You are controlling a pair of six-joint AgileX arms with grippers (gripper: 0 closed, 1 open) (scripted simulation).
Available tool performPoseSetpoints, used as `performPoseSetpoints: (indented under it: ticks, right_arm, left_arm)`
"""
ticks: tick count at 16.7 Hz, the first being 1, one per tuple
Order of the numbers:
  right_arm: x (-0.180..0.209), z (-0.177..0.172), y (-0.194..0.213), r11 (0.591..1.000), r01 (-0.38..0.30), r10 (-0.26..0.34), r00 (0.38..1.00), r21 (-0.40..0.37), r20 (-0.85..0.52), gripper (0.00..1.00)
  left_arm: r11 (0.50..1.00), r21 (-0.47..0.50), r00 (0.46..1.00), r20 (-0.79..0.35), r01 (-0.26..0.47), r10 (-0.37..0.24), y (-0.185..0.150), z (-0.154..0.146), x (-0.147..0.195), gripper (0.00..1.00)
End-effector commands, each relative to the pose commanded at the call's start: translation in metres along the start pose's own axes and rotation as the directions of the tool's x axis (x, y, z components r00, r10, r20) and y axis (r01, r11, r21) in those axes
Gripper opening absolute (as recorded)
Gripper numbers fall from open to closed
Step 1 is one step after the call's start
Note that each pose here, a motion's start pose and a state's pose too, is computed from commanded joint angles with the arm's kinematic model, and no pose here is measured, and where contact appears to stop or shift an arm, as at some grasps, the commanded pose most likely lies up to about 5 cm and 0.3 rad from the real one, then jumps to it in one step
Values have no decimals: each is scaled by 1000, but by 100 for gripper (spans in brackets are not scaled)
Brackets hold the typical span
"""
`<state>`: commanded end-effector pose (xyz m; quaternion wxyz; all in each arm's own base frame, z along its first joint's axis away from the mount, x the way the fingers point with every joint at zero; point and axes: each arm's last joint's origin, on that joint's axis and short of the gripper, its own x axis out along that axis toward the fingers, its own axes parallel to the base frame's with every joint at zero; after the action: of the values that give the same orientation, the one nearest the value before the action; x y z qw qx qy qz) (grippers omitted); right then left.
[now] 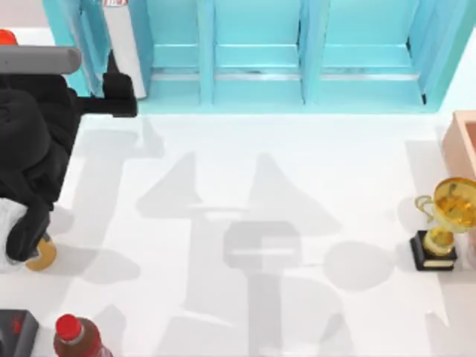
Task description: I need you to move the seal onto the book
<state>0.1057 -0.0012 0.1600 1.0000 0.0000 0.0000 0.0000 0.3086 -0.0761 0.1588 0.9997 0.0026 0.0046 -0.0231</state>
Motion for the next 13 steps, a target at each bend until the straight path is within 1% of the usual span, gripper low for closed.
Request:
performPoseSetpoints:
  ticks: [3, 5, 7, 9, 13]
  right_arm:
    - [0, 0, 0, 1000, 0, 0, 1000, 0, 0, 100]
    - [0, 0, 0, 1000, 0, 0, 1000, 0, 0, 100]
    - [0, 0, 0, 1000, 0, 0, 1000, 0, 0, 100]
    - [0, 0, 0, 1000, 0, 0, 1000, 0, 0, 100]
    - [0, 0, 0, 1000, 0, 0, 1000, 0, 0, 100]
  left_arm:
    - [1000, -3, 1000, 6, 11, -11, -19, -42, 27, 100]
    - [1000, -3, 1000, 11, 14, -14, -27, -66, 36, 100]
    - [1000, -1, 1000, 13, 9, -9, -30, -83, 41, 100]
    - [1000, 0, 1000, 14, 2, -2, -29, -92, 43, 100]
    - [1000, 1, 1000, 14, 1, -1, -29, -93, 44, 100]
